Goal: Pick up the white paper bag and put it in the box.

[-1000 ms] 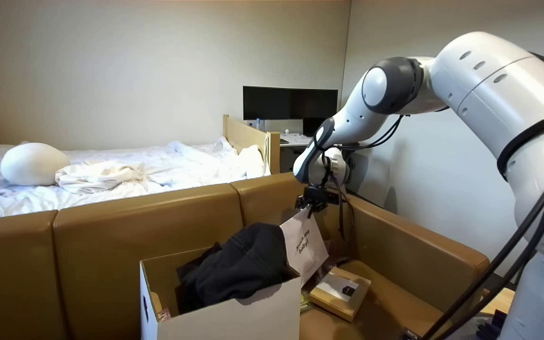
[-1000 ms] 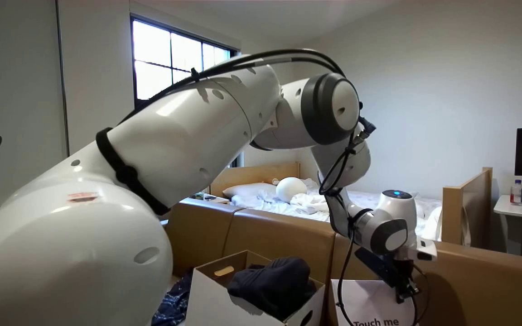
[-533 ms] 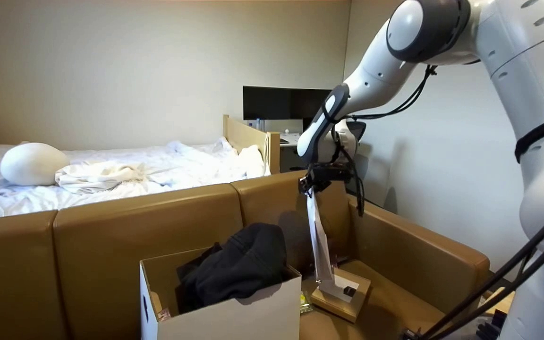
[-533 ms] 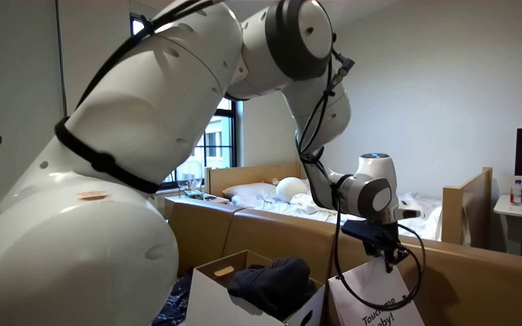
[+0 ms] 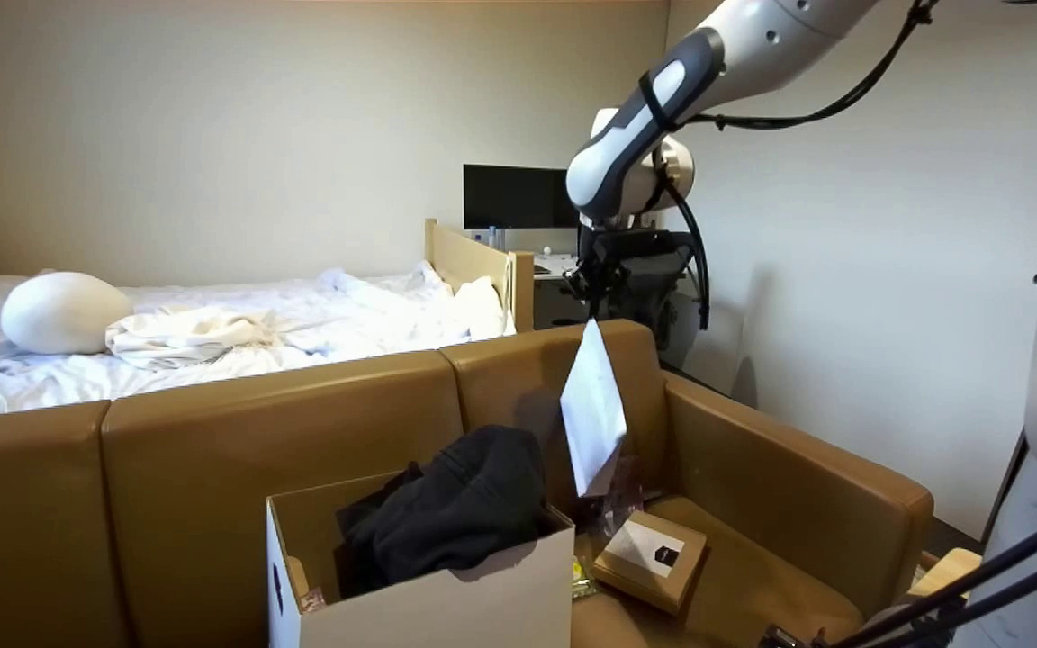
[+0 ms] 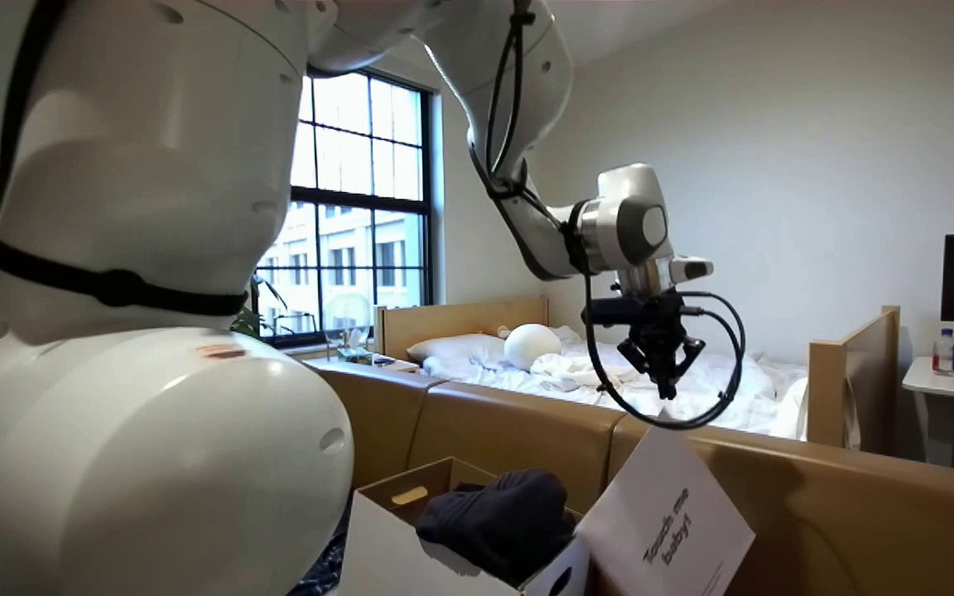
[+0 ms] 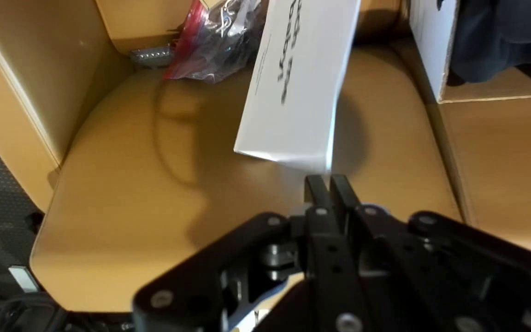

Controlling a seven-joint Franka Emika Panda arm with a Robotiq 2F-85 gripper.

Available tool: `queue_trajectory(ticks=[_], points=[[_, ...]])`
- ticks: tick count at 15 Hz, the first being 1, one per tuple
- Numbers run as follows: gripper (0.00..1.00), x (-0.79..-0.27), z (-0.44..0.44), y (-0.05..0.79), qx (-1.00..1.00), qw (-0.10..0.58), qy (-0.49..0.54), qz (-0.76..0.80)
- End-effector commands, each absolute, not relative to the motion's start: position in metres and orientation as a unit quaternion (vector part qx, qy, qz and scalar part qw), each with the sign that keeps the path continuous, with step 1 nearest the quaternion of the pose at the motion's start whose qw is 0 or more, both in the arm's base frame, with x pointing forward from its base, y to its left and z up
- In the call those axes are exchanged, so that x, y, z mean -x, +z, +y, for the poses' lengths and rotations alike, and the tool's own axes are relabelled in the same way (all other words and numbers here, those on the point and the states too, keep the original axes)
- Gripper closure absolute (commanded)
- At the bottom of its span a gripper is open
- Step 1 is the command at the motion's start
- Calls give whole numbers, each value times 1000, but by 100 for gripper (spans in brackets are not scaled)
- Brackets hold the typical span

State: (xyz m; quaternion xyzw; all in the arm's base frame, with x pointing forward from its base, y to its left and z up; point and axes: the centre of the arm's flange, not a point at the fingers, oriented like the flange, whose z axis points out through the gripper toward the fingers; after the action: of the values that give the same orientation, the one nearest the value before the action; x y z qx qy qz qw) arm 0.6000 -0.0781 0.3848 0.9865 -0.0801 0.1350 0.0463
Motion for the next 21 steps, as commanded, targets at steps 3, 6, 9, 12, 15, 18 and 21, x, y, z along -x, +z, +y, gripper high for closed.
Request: queue_trajectory(ticks=[3,6,9,12,15,18,21], points=[[91,-543,6,501,-986,13,159,40],[92,-517,72,547,-984,11,153,95],[94,-511,85,560,-987,4,131,91],[96,-521,67,551,-992,-3,103,67],[83,-529,35,540,-997,-11,65,33],[63,-538,0,513,-999,-5,35,3],[43,-552,-64,477,-999,-32,-6,-34]])
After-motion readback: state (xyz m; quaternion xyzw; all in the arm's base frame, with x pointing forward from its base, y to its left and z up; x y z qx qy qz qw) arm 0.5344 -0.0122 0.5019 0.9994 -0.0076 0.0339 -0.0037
